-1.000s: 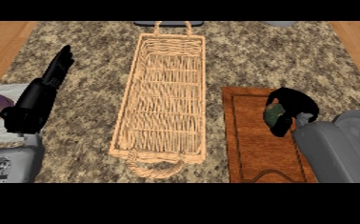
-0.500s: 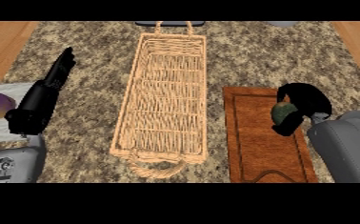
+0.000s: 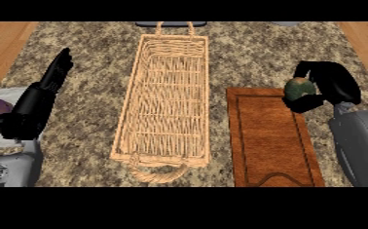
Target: Pick the squash from the cutting board and place it in the basket
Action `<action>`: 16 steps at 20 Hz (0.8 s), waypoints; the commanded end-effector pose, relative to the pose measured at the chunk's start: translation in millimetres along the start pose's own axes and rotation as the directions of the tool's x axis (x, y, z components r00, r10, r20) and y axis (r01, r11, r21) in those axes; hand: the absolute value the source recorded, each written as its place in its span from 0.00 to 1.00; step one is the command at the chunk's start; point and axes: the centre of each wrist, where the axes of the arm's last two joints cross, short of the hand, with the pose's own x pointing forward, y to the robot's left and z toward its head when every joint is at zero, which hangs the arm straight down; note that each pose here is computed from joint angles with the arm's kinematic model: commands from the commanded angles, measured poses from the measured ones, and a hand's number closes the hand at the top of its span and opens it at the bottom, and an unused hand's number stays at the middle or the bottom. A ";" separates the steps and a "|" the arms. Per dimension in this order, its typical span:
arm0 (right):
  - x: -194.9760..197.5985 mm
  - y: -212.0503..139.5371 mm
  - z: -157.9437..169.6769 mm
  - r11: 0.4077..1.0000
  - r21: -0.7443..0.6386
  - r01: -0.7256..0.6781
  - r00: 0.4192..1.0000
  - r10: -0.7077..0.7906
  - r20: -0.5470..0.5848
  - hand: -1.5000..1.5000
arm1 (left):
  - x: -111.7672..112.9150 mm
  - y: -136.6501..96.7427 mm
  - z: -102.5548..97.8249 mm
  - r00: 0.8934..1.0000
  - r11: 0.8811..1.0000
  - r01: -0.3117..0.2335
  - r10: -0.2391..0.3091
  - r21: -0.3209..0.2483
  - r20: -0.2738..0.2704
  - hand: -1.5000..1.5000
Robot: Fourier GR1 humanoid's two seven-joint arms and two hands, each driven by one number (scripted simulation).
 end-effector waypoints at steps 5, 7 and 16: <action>49.1 -86.4 -5.7 0.827 -0.205 0.523 0.829 -0.439 0.347 1.00 | -17.2 -0.7 1.4 1.000 1.000 0.001 -0.001 0.024 -0.014 0.50; 75.0 -115.0 0.8 0.813 -0.185 0.553 0.798 -0.452 0.399 1.00 | -8.3 -6.2 0.0 1.000 1.000 0.016 -0.016 0.023 -0.008 0.50; 153.0 -222.3 38.8 0.808 -0.058 0.586 0.717 -0.484 0.502 1.00 | -7.1 -2.5 6.7 1.000 1.000 0.008 -0.008 -0.022 -0.013 0.50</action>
